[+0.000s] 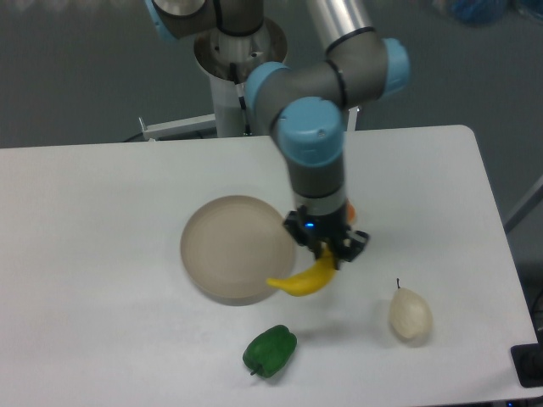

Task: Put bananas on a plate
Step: 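Lower the banana onto the plate with the gripper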

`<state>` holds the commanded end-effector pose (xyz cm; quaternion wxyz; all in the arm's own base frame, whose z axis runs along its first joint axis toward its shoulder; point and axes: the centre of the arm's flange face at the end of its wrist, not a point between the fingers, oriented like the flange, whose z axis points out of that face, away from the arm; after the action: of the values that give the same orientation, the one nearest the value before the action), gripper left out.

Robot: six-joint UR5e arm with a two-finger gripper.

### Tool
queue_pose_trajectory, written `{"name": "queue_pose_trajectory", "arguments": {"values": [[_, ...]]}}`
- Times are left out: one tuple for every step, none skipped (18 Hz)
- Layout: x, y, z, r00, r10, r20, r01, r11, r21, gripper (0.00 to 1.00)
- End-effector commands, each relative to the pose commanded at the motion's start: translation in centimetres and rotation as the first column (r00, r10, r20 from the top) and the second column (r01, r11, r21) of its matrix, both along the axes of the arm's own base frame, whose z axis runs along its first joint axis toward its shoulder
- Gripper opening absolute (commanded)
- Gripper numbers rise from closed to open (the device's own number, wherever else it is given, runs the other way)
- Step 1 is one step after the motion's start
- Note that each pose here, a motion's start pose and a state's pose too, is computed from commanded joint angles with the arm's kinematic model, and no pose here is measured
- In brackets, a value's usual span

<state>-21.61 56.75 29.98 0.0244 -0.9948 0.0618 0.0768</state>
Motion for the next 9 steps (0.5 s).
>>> {"name": "queue_pose_trajectory", "arguments": {"values": [[0.8, -0.6, -1.0, 1.000, -0.010, 0.012, 0.011, 1.000, -0.020, 0.28], [1.3, -1.0, -1.5, 1.000, -0.021, 0.021, 0.022, 0.999, -0.030, 0.28], [1.8, -1.1, -1.8, 0.999, -0.027, 0.026, 0.028, 0.999, -0.037, 0.28], [2.6, -0.8, -1.9, 0.999, -0.043, 0.026, 0.044, 0.998, -0.038, 0.28], [3.3, -0.5, -2.1, 0.998, -0.056, 0.028, 0.057, 0.997, -0.042, 0.28], [3.8, -0.4, -2.4, 0.997, -0.065, 0.032, 0.067, 0.997, -0.047, 0.28], [4.3, -0.3, -2.6, 0.997, -0.076, 0.033, 0.077, 0.996, -0.050, 0.28], [4.9, -0.1, -2.8, 0.996, -0.088, 0.034, 0.089, 0.994, -0.055, 0.28], [5.3, 0.0, -3.4, 0.995, -0.090, 0.039, 0.093, 0.994, -0.064, 0.28]]}}
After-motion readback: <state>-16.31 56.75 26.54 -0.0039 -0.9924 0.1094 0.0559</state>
